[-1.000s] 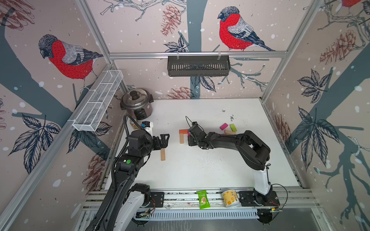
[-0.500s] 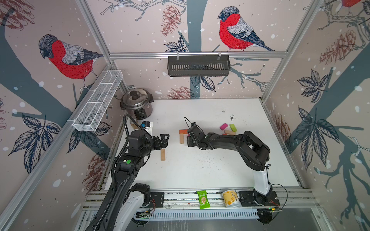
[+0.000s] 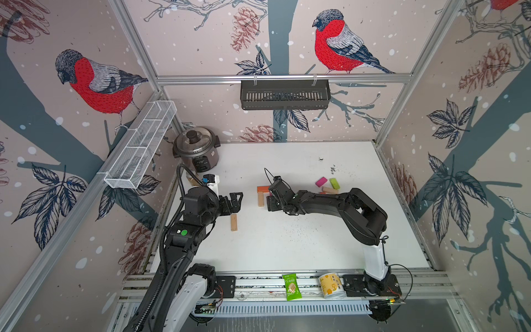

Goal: Assemble the letter p with building blocks
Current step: Assemble the building block at the center of the board.

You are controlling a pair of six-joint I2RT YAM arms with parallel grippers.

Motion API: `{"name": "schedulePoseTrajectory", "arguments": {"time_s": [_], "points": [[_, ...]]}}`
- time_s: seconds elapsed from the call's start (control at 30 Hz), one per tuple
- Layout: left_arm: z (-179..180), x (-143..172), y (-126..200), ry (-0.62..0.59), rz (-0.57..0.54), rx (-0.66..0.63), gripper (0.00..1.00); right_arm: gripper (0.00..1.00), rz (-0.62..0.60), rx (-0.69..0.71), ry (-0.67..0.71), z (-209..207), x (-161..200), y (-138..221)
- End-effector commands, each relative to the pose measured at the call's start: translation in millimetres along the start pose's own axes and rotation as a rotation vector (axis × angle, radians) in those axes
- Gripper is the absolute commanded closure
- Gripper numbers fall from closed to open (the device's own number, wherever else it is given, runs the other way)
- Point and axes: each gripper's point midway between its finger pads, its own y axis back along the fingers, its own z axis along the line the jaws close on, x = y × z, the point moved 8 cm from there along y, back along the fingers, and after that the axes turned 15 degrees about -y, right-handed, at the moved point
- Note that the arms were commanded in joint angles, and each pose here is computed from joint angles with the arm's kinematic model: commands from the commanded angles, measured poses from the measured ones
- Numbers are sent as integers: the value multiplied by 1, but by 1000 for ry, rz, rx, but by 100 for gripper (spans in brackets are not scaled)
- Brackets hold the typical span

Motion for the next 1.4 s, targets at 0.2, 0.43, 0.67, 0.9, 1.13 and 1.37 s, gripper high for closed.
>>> {"name": "schedulePoseTrajectory", "arguments": {"time_s": [0.2,0.43,0.67,0.9,1.13,1.37], "points": [[-1,-5,0,-15,-32,10,3,26,10,-32,-6,8,-7,19],[-1,-6,0,-15,-32,11,3,24,-54,-92,21,19,-31,58],[-7,-6,1,-33,-45,68,2,44,-52,-86,35,-18,-49,73],[-12,-3,-5,-58,-33,156,3,74,19,-83,72,-44,-43,51],[-18,3,-19,-58,19,268,3,79,55,-124,71,-49,-31,33],[-15,9,-32,-34,86,274,2,79,82,-152,61,-49,-26,19]]}}
